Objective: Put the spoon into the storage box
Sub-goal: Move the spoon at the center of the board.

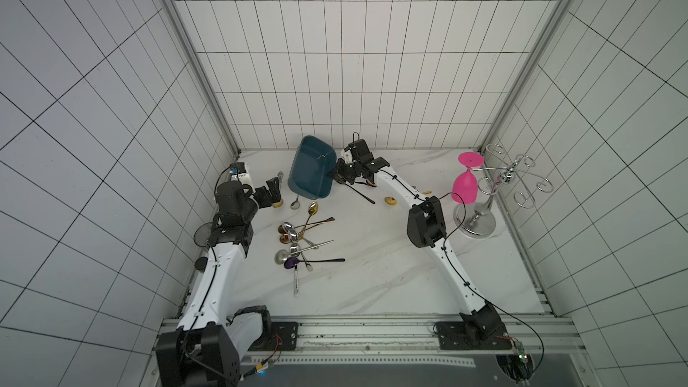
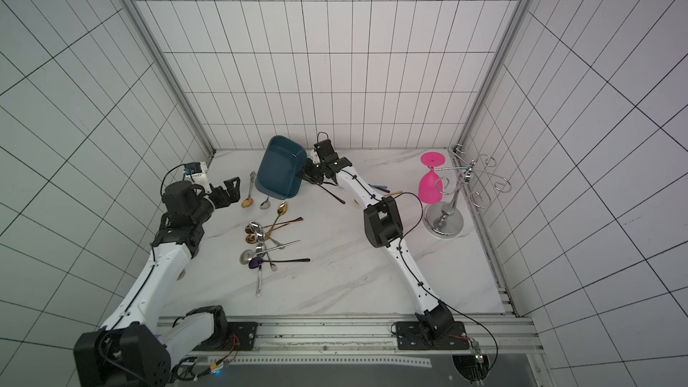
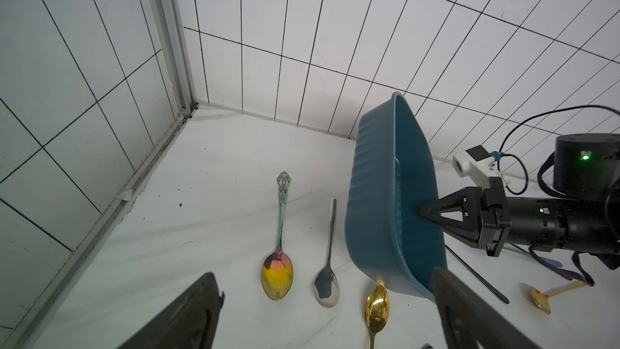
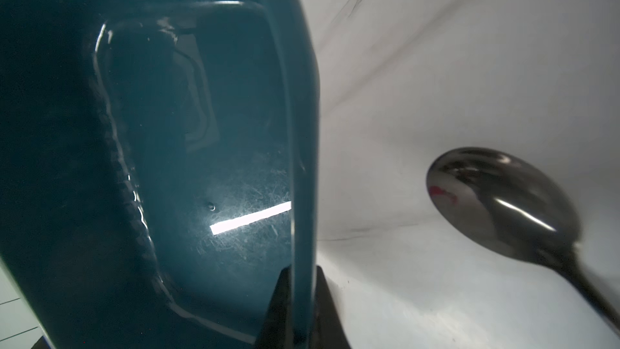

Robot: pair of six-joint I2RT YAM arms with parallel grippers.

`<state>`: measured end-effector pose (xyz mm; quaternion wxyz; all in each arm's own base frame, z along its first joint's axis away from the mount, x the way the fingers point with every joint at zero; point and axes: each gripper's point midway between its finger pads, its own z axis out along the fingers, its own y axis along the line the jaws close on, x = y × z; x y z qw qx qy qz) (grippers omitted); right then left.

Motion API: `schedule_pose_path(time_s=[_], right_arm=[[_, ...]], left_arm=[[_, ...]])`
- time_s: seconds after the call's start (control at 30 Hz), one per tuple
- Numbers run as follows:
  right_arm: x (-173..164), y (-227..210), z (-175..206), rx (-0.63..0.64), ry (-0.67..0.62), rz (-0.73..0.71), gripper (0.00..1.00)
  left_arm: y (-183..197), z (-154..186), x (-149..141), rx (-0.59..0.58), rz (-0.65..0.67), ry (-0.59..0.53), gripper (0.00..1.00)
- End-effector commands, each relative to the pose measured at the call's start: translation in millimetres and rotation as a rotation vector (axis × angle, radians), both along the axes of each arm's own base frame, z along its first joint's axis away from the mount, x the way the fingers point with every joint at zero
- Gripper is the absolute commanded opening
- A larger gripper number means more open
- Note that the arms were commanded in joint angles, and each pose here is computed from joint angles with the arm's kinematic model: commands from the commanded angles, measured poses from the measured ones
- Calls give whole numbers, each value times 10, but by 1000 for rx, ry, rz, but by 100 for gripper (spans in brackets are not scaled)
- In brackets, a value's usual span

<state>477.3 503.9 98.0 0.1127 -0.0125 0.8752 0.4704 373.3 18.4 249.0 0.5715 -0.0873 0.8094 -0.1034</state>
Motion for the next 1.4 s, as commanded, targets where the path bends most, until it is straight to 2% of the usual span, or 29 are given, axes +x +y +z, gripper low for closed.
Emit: schedule_pose_path(time_s=[0.0, 0.17, 0.43, 0.63, 1.0, 1.37], right_arm=[[-32, 163, 100, 64, 16, -6, 0], [23, -75, -179, -49, 46, -38, 0], [129, -573, -278, -194, 69, -95, 0], [137, -1001, -319, -314, 65, -79, 0], [-152, -1759, -375, -520, 78, 45, 0], [-351, -2427, -450, -646, 75, 61, 0]], left_arm=[[2, 185, -5, 30, 3, -43, 99], [-11, 172, -3, 26, -1, -37, 99], [-11, 168, -8, 24, -2, -40, 99], [7, 148, -18, 17, 2, -36, 99], [0, 117, -38, 17, -3, -30, 99], [26, 95, -30, 4, 4, -20, 99]])
